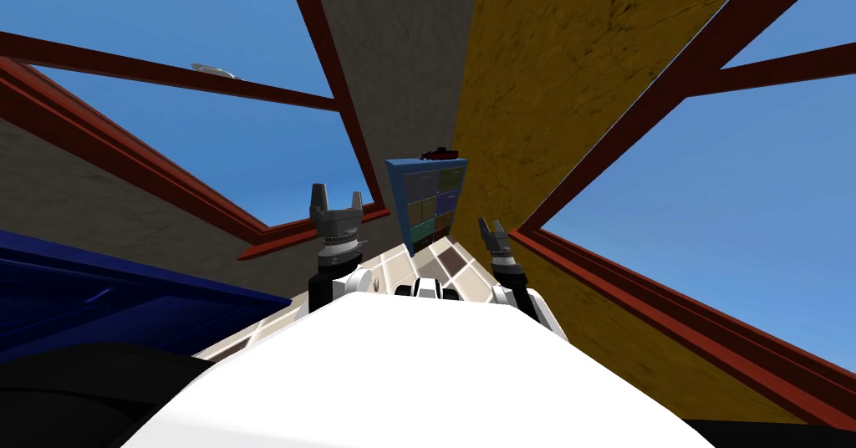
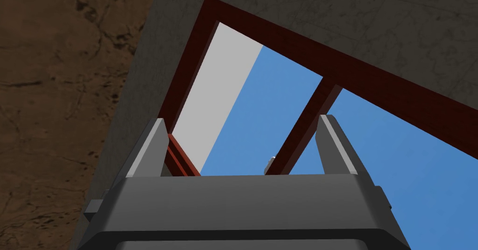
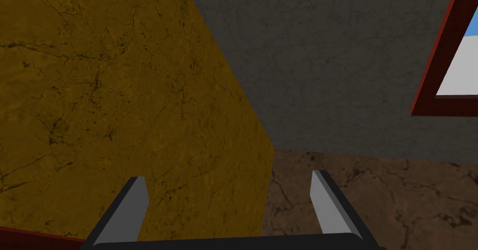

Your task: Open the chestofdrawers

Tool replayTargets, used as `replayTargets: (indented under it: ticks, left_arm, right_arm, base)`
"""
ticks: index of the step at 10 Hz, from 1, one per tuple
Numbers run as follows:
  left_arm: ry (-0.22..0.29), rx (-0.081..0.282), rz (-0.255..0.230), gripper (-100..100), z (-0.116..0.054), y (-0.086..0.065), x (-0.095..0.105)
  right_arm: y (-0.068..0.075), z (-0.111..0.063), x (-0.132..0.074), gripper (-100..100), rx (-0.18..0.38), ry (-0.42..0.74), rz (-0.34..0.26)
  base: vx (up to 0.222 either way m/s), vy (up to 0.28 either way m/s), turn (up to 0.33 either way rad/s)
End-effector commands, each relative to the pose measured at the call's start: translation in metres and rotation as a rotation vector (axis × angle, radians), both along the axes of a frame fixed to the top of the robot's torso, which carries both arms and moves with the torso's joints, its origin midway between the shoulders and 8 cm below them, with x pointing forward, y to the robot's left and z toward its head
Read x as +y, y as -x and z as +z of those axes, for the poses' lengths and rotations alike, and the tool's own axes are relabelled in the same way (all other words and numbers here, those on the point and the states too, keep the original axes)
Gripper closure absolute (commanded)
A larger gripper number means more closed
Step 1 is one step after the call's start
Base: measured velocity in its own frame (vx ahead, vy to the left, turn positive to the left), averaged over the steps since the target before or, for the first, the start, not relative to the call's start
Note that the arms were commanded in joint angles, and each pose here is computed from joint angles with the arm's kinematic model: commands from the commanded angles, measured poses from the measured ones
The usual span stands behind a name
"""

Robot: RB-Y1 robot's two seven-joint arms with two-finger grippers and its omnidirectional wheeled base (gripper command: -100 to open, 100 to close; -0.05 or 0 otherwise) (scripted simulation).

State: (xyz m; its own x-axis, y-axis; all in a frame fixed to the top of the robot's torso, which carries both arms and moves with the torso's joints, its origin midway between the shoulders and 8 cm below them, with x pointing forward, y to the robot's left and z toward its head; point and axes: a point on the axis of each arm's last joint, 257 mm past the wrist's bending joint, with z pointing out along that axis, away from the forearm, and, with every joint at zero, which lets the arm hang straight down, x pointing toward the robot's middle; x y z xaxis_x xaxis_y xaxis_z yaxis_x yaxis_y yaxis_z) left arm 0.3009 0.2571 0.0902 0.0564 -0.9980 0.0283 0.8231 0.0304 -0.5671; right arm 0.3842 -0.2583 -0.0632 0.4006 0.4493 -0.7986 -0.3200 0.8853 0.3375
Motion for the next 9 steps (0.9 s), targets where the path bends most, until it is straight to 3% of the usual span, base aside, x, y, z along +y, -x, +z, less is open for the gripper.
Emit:
replayTargets:
  ticks: [1,9]
  left_arm:
    - [0.0,0.0,0.0,0,0.0,0.0,0.0]
    - [0.0,0.0,0.0,0,0.0,0.0,0.0]
  right_arm:
    - [-0.0027,-0.0057,0.0042,-100,-0.009,0.108,-0.035]
    - [-0.0064,-0.0156,0.0101,-100,-0.034,0.324,-0.121]
  base:
    - [0.065,0.05,0.001]
    - [0.041,0.033,0.0]
